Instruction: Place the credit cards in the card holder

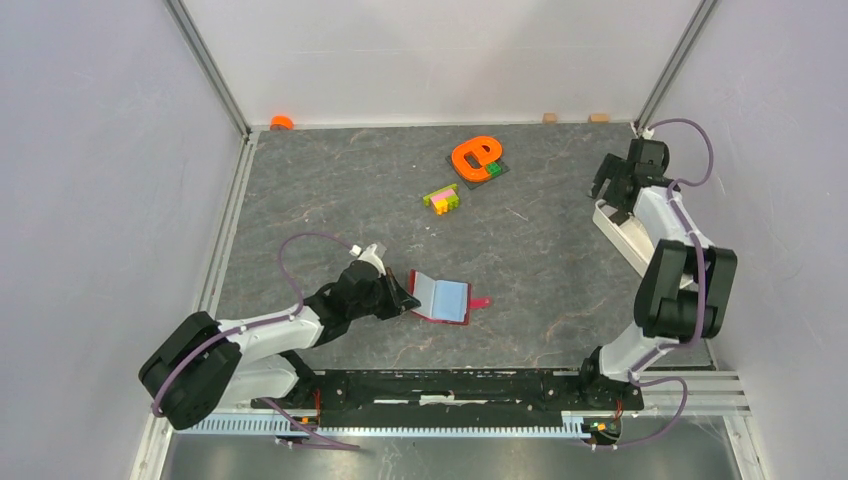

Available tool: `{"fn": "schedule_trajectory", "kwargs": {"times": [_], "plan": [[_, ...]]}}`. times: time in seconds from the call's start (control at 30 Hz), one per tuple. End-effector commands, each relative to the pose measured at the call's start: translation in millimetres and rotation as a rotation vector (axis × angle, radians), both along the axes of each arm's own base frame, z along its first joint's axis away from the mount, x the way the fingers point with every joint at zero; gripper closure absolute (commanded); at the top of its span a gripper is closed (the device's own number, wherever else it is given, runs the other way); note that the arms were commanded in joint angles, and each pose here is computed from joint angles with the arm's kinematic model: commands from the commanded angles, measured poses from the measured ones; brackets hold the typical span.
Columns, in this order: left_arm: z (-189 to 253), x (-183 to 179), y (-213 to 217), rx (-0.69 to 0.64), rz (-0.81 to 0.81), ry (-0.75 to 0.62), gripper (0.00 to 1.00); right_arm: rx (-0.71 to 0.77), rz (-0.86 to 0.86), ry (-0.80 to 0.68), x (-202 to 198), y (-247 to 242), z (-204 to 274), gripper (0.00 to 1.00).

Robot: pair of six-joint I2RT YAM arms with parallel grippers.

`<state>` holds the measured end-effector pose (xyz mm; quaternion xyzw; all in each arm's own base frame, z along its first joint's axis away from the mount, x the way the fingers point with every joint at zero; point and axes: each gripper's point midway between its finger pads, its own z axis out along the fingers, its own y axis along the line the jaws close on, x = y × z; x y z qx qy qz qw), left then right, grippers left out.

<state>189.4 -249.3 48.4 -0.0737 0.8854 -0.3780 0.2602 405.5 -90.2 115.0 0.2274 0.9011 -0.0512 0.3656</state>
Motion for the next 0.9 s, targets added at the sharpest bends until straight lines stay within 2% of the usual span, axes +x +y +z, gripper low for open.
{"fn": "schedule_trajectory", "kwargs": {"times": [0.0,0.23,0.53,0.87], "plan": [[11,9,-3,-0.007,-0.022,-0.047,0.98,0.049,-0.028,-0.041,32,-13,4,0.02],[6,12,0,0.002,-0.015,-0.038,0.98,0.094,-0.077,0.006,50,-16,-19,0.02],[6,13,4,0.0,-0.008,-0.037,0.98,0.054,-0.217,0.098,33,-33,-45,0.02],[7,13,7,-0.004,0.0,-0.039,0.98,0.105,-0.204,0.131,43,-27,-73,0.02]]}}
